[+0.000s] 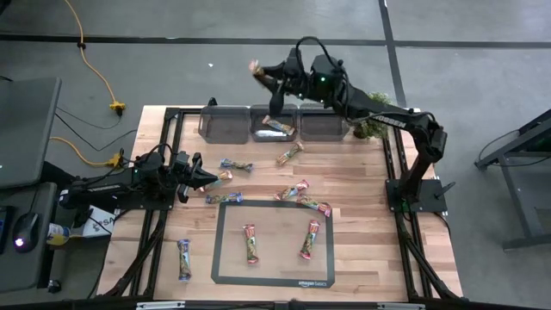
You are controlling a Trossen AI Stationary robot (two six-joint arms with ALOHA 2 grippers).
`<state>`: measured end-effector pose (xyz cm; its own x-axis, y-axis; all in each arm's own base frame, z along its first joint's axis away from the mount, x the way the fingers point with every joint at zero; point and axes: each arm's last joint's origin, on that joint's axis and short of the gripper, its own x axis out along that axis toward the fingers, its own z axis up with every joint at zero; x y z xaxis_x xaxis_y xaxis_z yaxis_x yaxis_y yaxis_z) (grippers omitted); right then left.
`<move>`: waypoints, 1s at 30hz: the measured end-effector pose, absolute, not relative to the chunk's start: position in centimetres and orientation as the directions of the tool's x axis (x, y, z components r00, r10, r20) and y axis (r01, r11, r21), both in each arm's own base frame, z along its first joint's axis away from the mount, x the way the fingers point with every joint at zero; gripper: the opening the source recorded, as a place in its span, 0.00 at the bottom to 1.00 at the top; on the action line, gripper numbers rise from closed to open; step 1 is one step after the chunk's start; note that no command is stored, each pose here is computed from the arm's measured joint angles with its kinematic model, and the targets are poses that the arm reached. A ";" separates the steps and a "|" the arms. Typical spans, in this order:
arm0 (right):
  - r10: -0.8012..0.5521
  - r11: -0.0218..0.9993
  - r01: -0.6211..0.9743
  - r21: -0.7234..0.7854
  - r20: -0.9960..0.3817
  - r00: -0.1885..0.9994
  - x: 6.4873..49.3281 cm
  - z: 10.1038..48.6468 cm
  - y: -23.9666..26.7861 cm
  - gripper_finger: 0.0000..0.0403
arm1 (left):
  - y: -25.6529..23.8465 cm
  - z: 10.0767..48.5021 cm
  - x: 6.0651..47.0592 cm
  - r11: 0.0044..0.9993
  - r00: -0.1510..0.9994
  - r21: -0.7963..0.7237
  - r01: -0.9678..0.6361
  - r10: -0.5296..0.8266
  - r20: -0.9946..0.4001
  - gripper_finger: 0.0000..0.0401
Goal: Pick and place Granola Bars by type
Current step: Put the yellow granola bar into the middle black bin
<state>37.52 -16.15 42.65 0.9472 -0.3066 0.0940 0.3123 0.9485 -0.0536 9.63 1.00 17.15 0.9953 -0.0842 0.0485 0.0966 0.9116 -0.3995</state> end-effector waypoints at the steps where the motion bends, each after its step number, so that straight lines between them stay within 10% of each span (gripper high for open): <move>1: -0.324 0.943 0.329 -0.051 0.085 0.942 37.4 42.6 -16.6 0.22 | 1.0 17.1 9.6 0.912 0.995 -0.400 0.097 -0.084 0.048 0.00; 17: -0.501 0.865 0.501 -0.001 -0.026 0.865 35.2 40.6 -22.6 0.22 | 1.0 17.1 9.6 0.911 0.995 -0.399 0.098 -0.086 0.048 0.00; 30: -0.366 0.903 0.427 0.047 -0.439 0.821 39.4 29.1 -25.4 0.22 | 1.0 17.1 9.6 0.911 0.995 -0.399 0.100 -0.088 0.048 0.00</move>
<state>39.36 -25.42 29.09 0.8210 -0.3656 -0.4386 0.4273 0.9029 0.0472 9.63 1.00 17.15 0.9950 -0.0875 0.0484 0.0996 0.9114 -0.3994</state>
